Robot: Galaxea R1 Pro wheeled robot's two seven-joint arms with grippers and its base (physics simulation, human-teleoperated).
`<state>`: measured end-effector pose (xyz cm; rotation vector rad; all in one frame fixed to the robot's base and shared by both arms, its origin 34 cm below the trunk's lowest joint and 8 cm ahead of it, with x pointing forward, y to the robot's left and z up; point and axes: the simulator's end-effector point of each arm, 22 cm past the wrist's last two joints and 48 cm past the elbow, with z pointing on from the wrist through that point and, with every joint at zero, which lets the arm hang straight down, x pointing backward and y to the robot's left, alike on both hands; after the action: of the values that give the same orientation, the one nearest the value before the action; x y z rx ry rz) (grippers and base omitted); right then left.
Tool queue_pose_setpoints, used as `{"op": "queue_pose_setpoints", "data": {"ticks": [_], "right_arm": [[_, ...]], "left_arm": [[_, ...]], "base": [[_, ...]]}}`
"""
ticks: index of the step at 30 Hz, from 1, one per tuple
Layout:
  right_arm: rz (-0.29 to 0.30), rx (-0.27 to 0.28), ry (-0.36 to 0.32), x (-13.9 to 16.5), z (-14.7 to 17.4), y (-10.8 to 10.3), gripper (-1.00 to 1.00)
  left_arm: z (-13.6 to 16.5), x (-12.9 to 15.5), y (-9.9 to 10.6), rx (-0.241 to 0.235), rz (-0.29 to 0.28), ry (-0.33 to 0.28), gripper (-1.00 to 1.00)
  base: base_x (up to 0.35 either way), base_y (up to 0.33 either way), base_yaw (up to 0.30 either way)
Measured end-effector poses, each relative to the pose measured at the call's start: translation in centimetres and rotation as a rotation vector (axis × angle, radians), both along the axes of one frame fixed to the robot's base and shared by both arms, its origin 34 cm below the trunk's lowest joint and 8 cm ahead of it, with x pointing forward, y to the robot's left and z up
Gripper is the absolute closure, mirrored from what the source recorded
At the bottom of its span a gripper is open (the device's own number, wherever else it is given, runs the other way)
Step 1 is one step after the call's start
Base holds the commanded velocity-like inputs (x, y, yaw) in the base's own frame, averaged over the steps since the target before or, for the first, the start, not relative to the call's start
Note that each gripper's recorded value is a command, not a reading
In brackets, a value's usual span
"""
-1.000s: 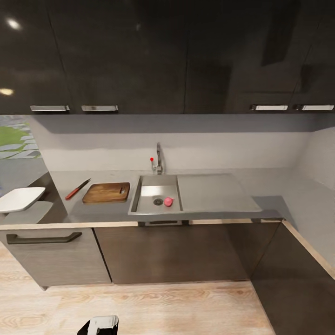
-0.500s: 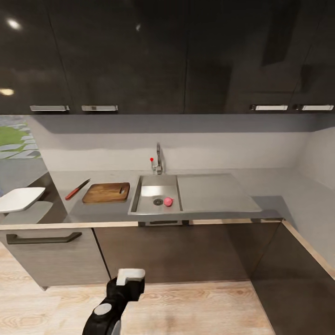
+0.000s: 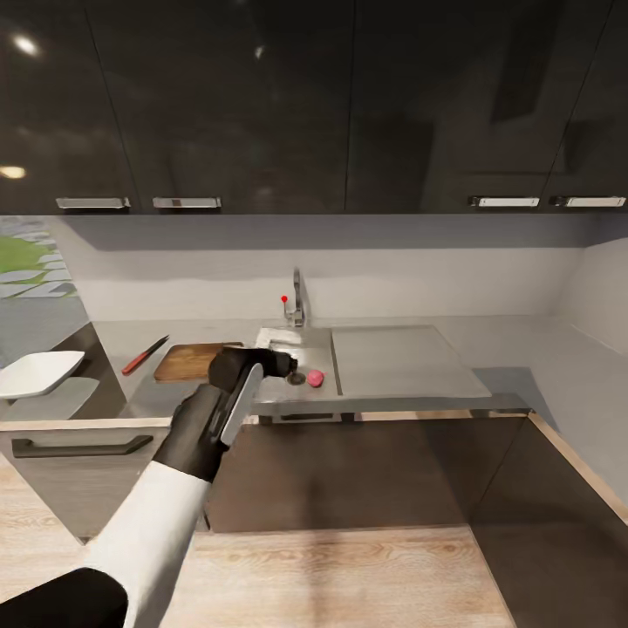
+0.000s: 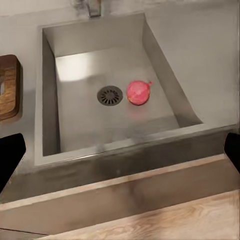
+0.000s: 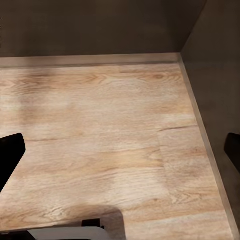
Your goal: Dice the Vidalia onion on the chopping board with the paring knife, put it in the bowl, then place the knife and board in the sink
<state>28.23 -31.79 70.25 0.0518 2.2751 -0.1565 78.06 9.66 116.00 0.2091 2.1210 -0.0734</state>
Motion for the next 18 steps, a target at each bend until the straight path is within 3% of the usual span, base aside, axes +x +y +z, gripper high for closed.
{"op": "queue_pose_setpoints", "data": {"ticks": [3, 11, 18], "right_arm": [[0.003, 0.002, -0.001, 0.0, 0.0, 0.2, -1.0], [0.004, 0.002, -0.043, 0.6, 0.7, 0.3, -1.0], [-0.006, -0.007, -0.046, 0.6, 0.8, -0.1, -1.0]], "left_arm": [[0.7, 1.8, 0.1, 0.021, 0.002, 0.029, -1.0], [-2.8, 3.5, 2.1, 0.081, 0.067, 0.101, -1.0], [-2.4, 3.8, 2.3, 0.076, 0.075, 0.085, -1.0]], "base": [[0.0, 0.0, 0.0], [0.0, 0.0, 0.0], [0.0, 0.0, 0.0]]}}
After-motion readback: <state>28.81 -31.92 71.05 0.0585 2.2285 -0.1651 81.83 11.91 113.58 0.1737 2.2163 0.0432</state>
